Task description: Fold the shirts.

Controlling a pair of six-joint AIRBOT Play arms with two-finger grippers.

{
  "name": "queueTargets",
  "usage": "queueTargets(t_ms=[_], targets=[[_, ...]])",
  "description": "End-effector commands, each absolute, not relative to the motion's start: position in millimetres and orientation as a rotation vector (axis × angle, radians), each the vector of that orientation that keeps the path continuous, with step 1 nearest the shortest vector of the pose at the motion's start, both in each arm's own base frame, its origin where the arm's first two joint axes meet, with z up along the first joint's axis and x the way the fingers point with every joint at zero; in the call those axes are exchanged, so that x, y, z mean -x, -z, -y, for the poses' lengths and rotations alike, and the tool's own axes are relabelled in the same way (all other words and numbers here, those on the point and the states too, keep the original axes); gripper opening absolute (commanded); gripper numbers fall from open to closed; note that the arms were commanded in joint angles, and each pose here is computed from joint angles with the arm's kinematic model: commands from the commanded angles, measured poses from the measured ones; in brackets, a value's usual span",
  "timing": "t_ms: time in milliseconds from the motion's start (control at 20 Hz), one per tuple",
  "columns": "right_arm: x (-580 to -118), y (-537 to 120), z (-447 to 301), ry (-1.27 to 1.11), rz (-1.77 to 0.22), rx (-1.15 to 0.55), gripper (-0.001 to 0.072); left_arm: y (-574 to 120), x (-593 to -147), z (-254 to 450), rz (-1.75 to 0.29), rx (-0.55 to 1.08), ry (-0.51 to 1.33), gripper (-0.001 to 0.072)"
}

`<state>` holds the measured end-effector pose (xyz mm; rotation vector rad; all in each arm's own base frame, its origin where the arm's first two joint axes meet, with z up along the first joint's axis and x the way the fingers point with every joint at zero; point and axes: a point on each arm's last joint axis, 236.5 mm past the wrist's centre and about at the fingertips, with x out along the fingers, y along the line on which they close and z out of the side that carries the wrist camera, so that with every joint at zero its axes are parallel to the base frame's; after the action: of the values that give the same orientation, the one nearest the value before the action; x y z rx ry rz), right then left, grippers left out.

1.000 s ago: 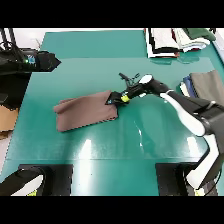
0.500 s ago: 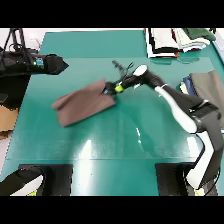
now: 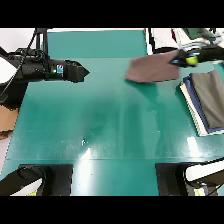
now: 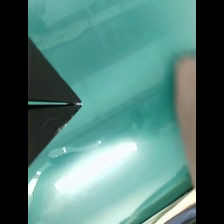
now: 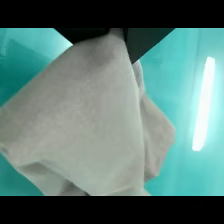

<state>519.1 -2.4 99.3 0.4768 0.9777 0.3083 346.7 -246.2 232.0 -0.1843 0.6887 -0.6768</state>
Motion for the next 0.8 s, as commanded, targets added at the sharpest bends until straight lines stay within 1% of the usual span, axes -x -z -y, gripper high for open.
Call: queueTargets(t_ms=[0,150,300,500,650,750], targets=[[-499,-111,125,-0.083,-0.9,-0.56,0.0019,-233,-342,253,-0.701,0.214,0.685,0.0027],[-503,-126,172,-0.014,-0.773,-0.646,0.0019,-235,-345,253,-0.697,0.244,0.674,0.0027],[-520,-158,188,-0.012,-0.625,-0.66,0.0019,-236,-345,253,-0.695,0.246,0.673,0.0027],[-538,-235,195,-0.004,-0.439,-0.559,0.0019,-235,-345,253,-0.698,0.246,0.674,0.0027],[-534,-284,195,-0.017,-0.354,-0.494,0.0019,-235,-344,253,-0.699,0.245,0.674,0.0027],[-526,-300,193,-0.019,-0.333,-0.474,0.0019,-235,-344,253,-0.699,0.245,0.674,0.0027]])
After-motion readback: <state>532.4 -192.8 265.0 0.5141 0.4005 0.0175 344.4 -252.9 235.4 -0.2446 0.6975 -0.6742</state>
